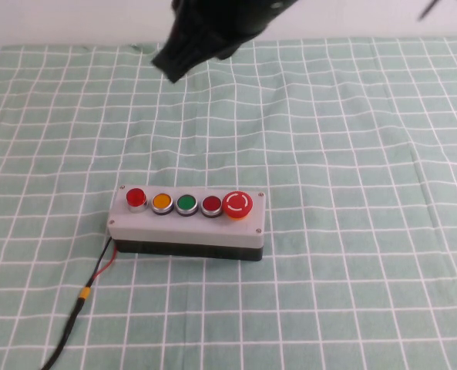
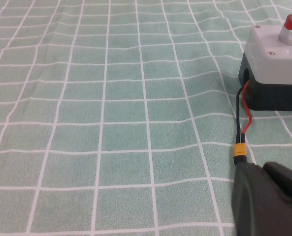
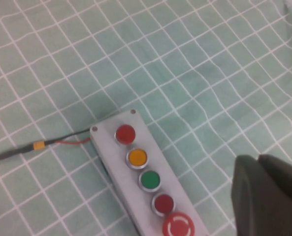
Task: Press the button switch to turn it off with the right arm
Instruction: 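Press the lit red button on the button box to turn it off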
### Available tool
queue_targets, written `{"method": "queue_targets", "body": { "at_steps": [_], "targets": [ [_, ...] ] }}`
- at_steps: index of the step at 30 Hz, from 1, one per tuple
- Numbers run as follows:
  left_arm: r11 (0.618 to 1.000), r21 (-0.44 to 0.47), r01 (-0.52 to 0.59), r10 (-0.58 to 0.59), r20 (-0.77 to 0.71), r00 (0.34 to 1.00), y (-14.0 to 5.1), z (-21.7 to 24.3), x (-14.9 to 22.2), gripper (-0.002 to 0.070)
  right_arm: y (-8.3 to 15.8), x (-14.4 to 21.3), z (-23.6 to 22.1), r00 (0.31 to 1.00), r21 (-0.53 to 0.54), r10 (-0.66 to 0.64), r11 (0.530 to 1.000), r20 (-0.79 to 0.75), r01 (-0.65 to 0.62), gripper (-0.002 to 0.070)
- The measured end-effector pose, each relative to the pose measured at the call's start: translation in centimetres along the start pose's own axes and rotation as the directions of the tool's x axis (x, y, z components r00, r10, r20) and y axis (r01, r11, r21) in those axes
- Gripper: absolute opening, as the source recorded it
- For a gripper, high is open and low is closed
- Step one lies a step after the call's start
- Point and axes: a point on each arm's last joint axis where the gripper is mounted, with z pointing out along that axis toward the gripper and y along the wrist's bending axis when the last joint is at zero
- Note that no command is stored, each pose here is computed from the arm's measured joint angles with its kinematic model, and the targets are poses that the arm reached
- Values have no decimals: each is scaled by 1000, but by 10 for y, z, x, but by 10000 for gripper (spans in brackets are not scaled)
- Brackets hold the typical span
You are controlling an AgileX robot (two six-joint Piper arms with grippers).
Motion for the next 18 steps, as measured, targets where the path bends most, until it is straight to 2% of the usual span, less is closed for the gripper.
{"method": "queue_targets", "body": {
  "at_steps": [8, 12, 18],
  "targets": [
    [1000, 0, 0, 0, 0, 1000, 0, 0, 0, -3, 3, 38, -43, 996, 10, 45, 999, -77, -44, -16],
    [1000, 0, 0, 0, 0, 1000, 0, 0, 0, -3, 9, 77, -55, 989, 14, 101, 995, -107, -100, -16],
    [1000, 0, 0, 0, 0, 1000, 0, 0, 0, -3, 21, 147, -83, 975, 12, 221, 975, 1, -221, -16]
  ]
}}
